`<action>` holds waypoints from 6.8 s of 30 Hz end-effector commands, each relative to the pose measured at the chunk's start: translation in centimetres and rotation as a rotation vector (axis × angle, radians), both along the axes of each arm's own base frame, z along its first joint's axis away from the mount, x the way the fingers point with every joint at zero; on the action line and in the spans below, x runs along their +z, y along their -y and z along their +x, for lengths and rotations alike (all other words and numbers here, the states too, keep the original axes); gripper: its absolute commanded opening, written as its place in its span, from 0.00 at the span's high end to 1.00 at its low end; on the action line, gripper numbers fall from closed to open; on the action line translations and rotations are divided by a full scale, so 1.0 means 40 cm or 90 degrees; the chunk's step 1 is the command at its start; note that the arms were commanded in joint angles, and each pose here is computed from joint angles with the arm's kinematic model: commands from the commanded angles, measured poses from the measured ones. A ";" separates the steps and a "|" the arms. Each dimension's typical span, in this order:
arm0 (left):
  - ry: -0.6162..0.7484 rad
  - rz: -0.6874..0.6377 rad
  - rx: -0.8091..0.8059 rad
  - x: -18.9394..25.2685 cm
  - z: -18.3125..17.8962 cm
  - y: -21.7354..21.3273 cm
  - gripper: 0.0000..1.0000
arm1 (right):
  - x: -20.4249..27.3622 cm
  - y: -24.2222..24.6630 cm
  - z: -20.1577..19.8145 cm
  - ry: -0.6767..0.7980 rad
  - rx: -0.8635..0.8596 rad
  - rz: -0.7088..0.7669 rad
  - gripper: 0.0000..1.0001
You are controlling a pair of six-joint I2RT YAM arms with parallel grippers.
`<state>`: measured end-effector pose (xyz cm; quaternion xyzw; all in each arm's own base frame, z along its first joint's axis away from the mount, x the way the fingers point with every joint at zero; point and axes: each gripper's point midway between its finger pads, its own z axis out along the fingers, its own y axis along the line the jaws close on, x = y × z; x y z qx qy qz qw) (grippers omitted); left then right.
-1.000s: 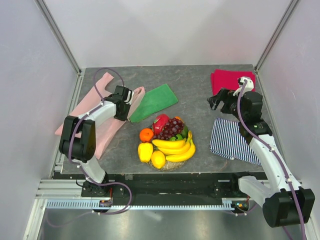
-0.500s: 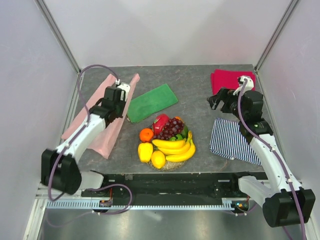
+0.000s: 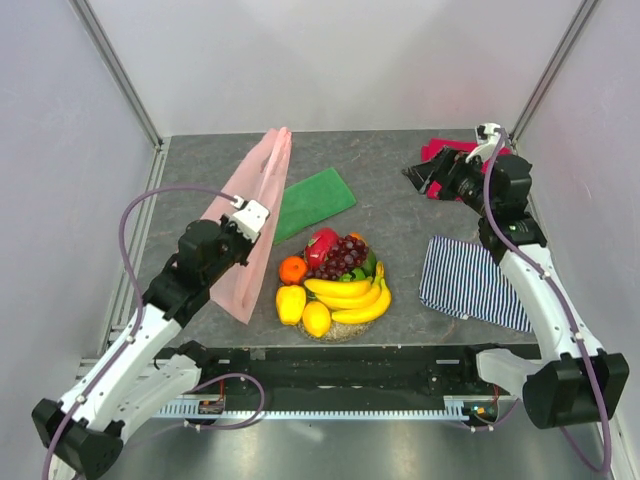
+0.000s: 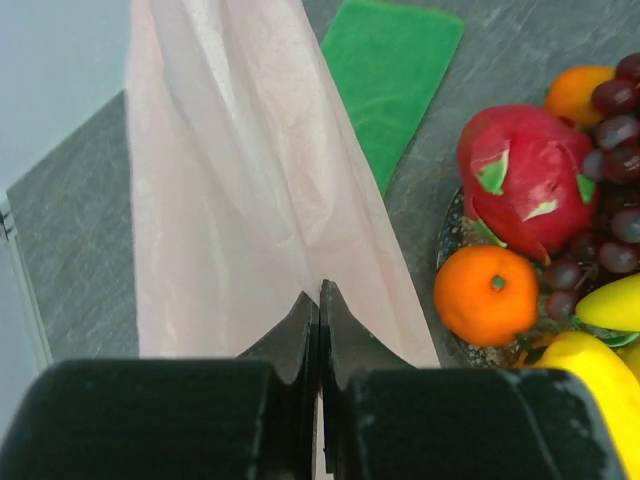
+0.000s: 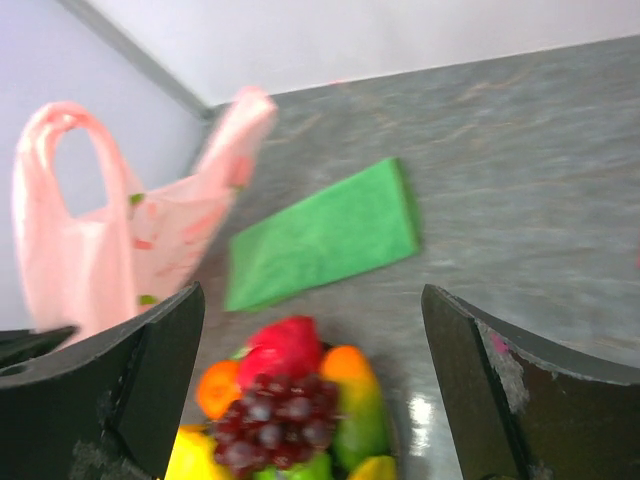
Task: Place the fruits into the plastic bag
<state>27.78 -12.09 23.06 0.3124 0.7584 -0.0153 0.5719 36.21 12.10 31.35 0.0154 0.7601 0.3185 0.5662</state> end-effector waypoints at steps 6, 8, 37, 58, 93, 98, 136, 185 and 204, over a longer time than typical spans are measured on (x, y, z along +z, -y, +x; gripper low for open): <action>0.096 -0.087 -0.181 0.077 -0.102 0.085 0.98 | 0.036 -0.179 0.024 -0.014 0.148 0.182 0.05; 0.106 -0.096 -0.188 0.086 -0.113 0.085 0.98 | 0.037 -0.223 0.028 -0.021 0.163 0.188 0.05; 0.106 -0.101 -0.221 0.082 -0.126 0.104 0.98 | -0.161 -0.641 0.135 -0.260 0.291 0.449 0.14; 0.094 -0.101 -0.242 0.071 -0.129 0.118 0.98 | -0.205 -0.705 0.028 -0.328 0.325 0.471 0.27; 0.050 -0.116 -0.237 0.067 -0.113 0.138 0.98 | 0.005 -0.786 0.017 -0.143 0.484 0.429 1.00; 0.058 -0.121 -0.190 0.072 -0.100 0.113 0.98 | -0.002 -0.765 -0.013 -0.111 0.493 0.394 1.00; -0.037 -0.161 -0.281 0.056 -0.120 0.194 0.48 | -0.105 -0.704 -0.043 -0.047 0.367 -0.014 1.00; -0.500 -0.684 -0.083 0.067 0.073 0.317 0.48 | -0.010 -0.525 -0.309 0.265 0.505 -0.131 1.00; 0.123 -0.301 -0.251 0.459 0.013 0.145 0.98 | 0.124 -0.490 -0.340 0.296 0.460 -0.095 0.08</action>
